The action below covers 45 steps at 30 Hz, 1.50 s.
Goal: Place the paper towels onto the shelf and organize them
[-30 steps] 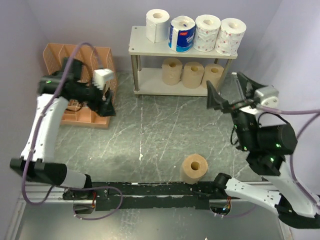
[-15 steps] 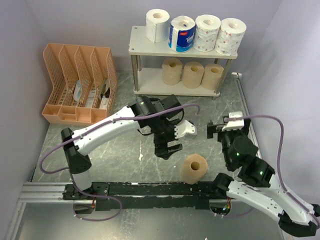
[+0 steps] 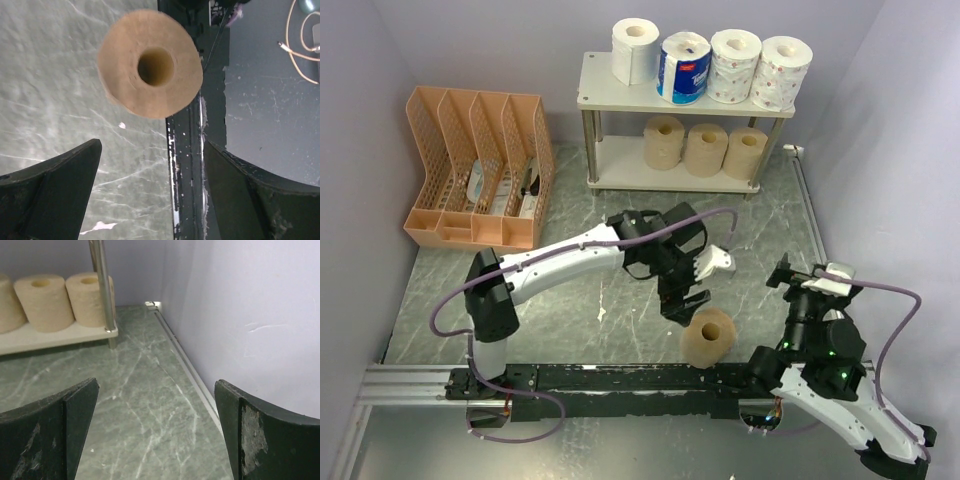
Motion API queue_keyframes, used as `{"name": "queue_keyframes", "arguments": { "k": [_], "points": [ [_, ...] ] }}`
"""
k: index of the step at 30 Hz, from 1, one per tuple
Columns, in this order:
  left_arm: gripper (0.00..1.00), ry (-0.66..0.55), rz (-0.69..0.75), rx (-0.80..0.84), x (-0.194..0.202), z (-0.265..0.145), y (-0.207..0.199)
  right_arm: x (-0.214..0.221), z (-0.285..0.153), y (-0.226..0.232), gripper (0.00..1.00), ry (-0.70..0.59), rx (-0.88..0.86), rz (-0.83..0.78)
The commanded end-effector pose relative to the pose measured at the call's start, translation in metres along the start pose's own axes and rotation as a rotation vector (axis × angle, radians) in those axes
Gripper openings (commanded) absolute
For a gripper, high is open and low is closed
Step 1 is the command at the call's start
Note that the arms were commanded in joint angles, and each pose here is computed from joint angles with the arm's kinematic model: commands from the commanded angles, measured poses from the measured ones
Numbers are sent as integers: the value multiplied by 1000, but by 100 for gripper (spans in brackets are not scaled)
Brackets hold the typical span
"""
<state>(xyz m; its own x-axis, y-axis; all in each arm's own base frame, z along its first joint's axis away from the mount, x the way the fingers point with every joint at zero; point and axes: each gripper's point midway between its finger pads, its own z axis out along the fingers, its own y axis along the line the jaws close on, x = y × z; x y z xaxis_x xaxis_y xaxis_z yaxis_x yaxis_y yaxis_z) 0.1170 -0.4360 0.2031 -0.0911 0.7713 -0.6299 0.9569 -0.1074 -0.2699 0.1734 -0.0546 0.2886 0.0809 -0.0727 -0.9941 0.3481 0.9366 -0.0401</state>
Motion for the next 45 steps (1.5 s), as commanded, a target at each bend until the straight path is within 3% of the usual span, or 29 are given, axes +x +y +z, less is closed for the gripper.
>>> {"name": "queue_keyframes", "arguments": {
  "k": [1,5,8,16,31,33,38,40,41,42,43,45],
  "points": [
    [95,-254,30,5,-28,18,1,10,0,-6,100,20,54,-76],
    [95,-251,-48,3,-7,43,16,11,-1,-10,100,31,66,-63],
    [95,-329,-98,34,-12,48,28,11,-1,-6,100,23,53,-72],
    [95,-356,-248,210,-19,65,41,11,0,-3,100,19,36,-81],
    [95,-261,-343,233,21,95,42,10,-1,-7,100,27,36,-67],
    [99,-248,-345,228,28,96,42,10,-1,-7,100,27,35,-68],
    [81,-206,-360,214,45,105,39,9,-2,-6,100,27,32,-64],
    [60,-205,-349,211,43,106,40,9,-2,-6,100,27,28,-64],
    [43,-200,-347,212,42,107,40,9,-2,-6,100,26,27,-63],
    [15,-197,-344,212,41,108,40,9,-2,-6,100,26,28,-62],
    [8,-194,-344,217,40,108,40,9,-2,-6,100,26,27,-64],
    [7,-194,-352,250,36,107,36,9,-2,-6,100,26,25,-64]
  ]
}}
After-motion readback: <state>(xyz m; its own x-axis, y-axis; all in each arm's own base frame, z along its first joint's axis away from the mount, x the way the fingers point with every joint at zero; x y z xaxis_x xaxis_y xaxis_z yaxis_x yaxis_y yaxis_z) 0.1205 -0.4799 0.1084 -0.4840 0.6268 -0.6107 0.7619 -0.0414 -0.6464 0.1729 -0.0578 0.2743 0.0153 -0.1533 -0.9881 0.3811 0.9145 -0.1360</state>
